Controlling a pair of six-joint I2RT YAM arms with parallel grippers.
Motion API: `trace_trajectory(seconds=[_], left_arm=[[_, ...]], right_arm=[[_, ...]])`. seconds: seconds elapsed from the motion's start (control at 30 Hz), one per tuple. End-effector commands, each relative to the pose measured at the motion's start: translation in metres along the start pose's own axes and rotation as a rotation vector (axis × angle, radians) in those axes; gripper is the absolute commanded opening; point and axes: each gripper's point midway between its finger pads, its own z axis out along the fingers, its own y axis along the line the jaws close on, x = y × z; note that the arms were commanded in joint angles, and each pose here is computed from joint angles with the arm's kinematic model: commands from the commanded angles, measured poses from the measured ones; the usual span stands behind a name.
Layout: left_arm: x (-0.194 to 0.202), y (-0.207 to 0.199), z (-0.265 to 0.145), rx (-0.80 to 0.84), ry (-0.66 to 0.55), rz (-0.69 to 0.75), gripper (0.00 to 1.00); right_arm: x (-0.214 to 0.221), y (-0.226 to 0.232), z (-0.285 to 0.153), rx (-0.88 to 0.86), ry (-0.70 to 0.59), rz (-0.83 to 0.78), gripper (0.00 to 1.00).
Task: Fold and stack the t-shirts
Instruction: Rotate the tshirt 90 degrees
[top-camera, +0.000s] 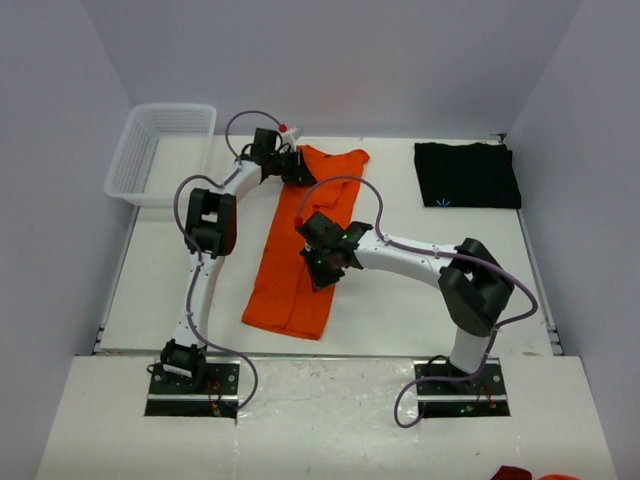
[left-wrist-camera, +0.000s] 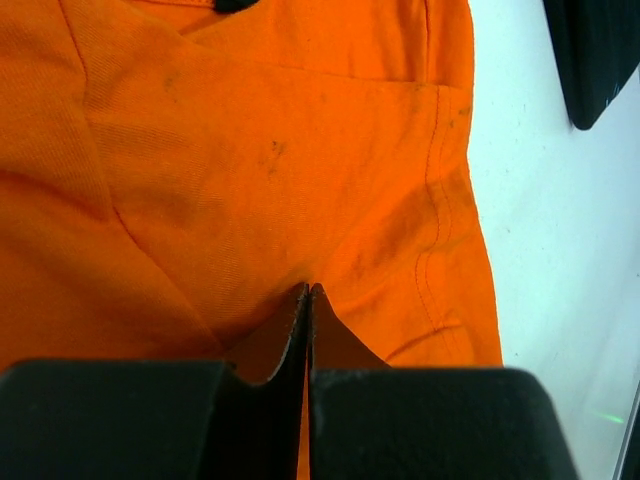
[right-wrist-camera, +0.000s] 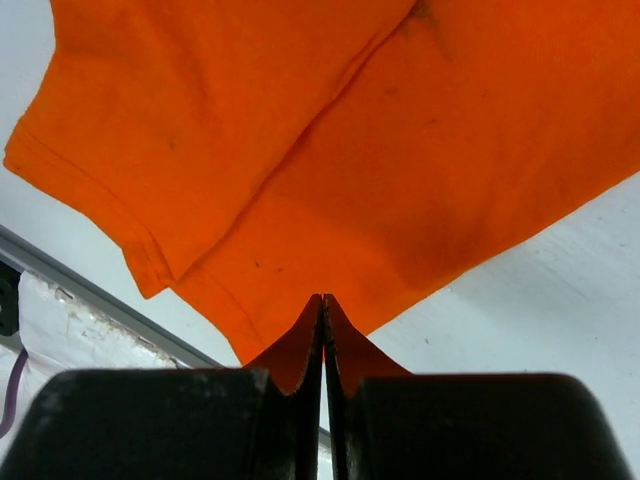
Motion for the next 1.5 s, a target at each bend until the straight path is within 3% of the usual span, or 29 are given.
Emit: trace_trajectory(seconds=[0.0, 0.53, 0.7, 1.1, 1.47], left_arm=[[-0.013, 0.007, -0.002, 0.000, -0.037, -0.002, 0.00], [-0.002, 0.020, -0.006, 0.013, -0.045, -0.055, 0.00], [0.006, 0.031, -0.005, -0.025, -0.027, -0.057, 0.00], [0.016, 0.043, 0.002, -0.038, -0.014, -0.068, 0.00], [-0.003, 0.035, 0.007, 0.008, -0.049, -0.035, 0.00]], right_arm=[[-0.004, 0.011, 0.007, -0.030, -0.010, 0.024, 0.00], [0.085, -0.019, 0.045, 0.011, 0.122, 0.141, 0.00], [0.101, -0.061, 0.042, 0.233, 0.105, 0.243, 0.00], [0.106, -0.124, 0.017, 0.482, 0.060, 0.454, 0.00], [0.091, -0.126, 0.014, 0.459, 0.025, 0.379, 0.00]])
